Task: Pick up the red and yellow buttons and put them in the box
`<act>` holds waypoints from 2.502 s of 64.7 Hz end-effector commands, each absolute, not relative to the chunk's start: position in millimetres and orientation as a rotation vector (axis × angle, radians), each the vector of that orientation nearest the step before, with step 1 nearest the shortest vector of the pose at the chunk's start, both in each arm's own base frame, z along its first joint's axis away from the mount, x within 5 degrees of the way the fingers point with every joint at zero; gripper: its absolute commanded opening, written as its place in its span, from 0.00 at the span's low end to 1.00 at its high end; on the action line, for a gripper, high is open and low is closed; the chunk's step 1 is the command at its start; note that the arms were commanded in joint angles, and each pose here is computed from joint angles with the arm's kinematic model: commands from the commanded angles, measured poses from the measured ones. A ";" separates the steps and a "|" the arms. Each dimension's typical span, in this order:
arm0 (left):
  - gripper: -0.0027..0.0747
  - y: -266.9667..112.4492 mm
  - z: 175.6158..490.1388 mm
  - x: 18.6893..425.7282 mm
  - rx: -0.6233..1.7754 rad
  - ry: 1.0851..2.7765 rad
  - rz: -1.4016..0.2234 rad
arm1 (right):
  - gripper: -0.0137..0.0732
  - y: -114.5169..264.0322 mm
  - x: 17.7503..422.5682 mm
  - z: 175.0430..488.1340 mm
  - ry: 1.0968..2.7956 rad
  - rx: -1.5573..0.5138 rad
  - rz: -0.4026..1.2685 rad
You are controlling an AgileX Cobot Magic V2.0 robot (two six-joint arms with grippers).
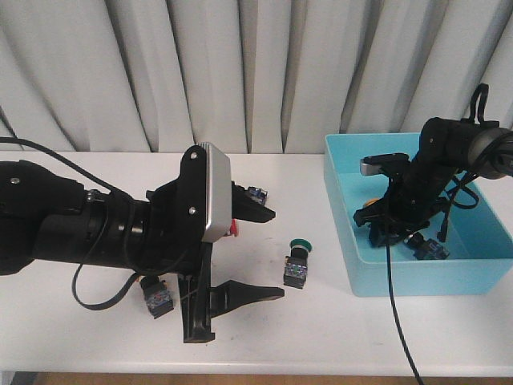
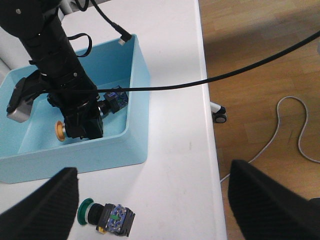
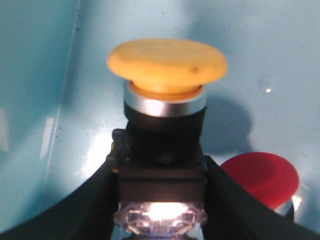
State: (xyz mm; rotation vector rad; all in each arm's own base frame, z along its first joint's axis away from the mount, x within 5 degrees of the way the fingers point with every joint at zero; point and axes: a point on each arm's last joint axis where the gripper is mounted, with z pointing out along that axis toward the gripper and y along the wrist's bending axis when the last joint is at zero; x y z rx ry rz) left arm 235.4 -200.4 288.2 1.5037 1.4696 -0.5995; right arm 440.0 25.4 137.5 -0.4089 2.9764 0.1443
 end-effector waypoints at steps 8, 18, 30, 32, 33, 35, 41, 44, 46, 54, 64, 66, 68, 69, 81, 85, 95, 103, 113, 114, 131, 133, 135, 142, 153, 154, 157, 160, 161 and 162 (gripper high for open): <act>0.79 -202.1 306.4 232.2 1.437 1.435 -0.641 | 0.58 25.0 444.9 173.6 2.874 -0.399 0.126; 0.79 -202.3 306.4 231.5 1.441 1.432 -0.649 | 0.66 25.4 446.3 180.8 2.873 -0.402 0.132; 0.79 -201.3 306.2 234.4 1.378 1.499 -0.659 | 0.69 27.8 438.8 210.2 2.857 -0.395 0.174; 0.79 -200.9 306.1 235.5 1.358 1.520 -0.658 | 0.68 28.3 435.6 220.2 2.842 -0.391 0.181; 0.79 -200.5 305.9 236.4 1.343 1.535 -0.656 | 0.68 28.7 434.2 224.6 2.836 -0.389 0.186; 0.79 -199.9 305.4 237.4 1.328 1.554 -0.650 | 0.67 29.1 431.0 234.3 2.821 -0.388 0.192; 0.79 -197.8 303.6 240.5 1.293 1.608 -0.625 | 0.64 33.0 416.3 273.3 2.753 -0.397 0.192; 0.79 -196.8 302.8 241.8 1.279 1.629 -0.612 | 0.63 35.4 408.8 290.4 2.719 -0.398 0.188; 0.79 -196.1 302.1 242.5 1.277 1.639 -0.599 | 0.61 38.8 402.1 304.6 2.685 -0.410 0.182; 0.79 -194.9 301.6 244.6 1.271 1.645 -0.566 | 0.59 51.7 375.0 346.7 2.595 -0.438 0.155; 0.79 -194.6 301.6 245.3 1.246 1.665 -0.574 | 0.59 59.0 330.1 365.2 2.490 -0.420 0.146; 0.79 -194.6 301.6 245.3 1.234 1.676 -0.583 | 0.59 57.5 319.2 364.1 2.469 -0.404 0.150; 0.79 -194.6 301.6 245.3 1.220 1.688 -0.594 | 0.59 55.9 309.9 362.7 2.454 -0.393 0.149; 0.79 -194.6 301.6 245.3 1.214 1.694 -0.599 | 0.59 54.7 302.9 361.1 2.445 -0.389 0.146; 0.79 -194.7 301.6 245.0 1.121 1.775 -0.674 | 0.59 42.9 236.6 344.0 2.365 -0.351 0.128; 0.79 -194.7 301.6 245.0 1.122 1.774 -0.673 | 0.59 39.3 213.3 340.0 2.332 -0.344 0.125; 0.79 -194.7 301.6 245.0 1.122 1.774 -0.673 | 0.59 32.3 165.8 323.2 2.301 -0.337 0.125; 0.79 -194.9 301.6 244.6 1.125 1.774 -0.677 | 0.59 28.6 139.2 313.6 2.270 -0.334 0.126; 0.74 -194.8 301.6 244.7 1.124 1.774 -0.676 | 0.57 25.9 121.3 306.1 2.231 -0.329 0.122; 0.73 -194.8 301.6 244.7 1.124 1.774 -0.676 | 0.56 25.7 120.5 305.6 2.229 -0.329 0.122; 0.32 -194.8 301.6 244.6 1.125 1.774 -0.677 | 0.29 25.9 116.4 303.8 2.233 -0.326 0.135; 0.25 -194.8 301.6 244.6 1.125 1.774 -0.677 | 0.25 25.9 116.4 303.8 2.233 -0.326 0.135; 0.19 -194.8 301.6 244.6 1.125 1.774 -0.677 | 0.22 25.9 116.4 303.8 2.233 -0.326 0.135; 0.02 -194.8 301.6 244.6 1.125 1.774 -0.677 | 0.14 25.9 116.4 303.8 2.233 -0.326 0.136; 0.02 -194.8 301.6 244.6 1.126 1.773 -0.676 | 0.15 26.0 115.5 302.8 2.248 -0.327 0.140; 0.02 -194.8 301.6 244.6 1.126 1.773 -0.676 | 0.15 26.0 115.5 302.8 2.248 -0.327 0.140; 0.02 -194.8 301.6 244.6 1.126 1.773 -0.676 | 0.15 26.0 115.5 302.8 2.248 -0.327 0.140; 0.02 -194.8 301.6 244.6 1.126 1.773 -0.676 | 0.15 26.0 115.5 302.8 2.248 -0.327 0.140; 0.02 -194.8 301.6 244.6 1.126 1.773 -0.676 | 0.15 26.0 115.5 302.8 2.248 -0.327 0.140; 0.03 -194.8 301.6 244.6 1.126 1.773 -0.676 | 0.15 26.0 115.5 302.8 2.248 -0.327 0.140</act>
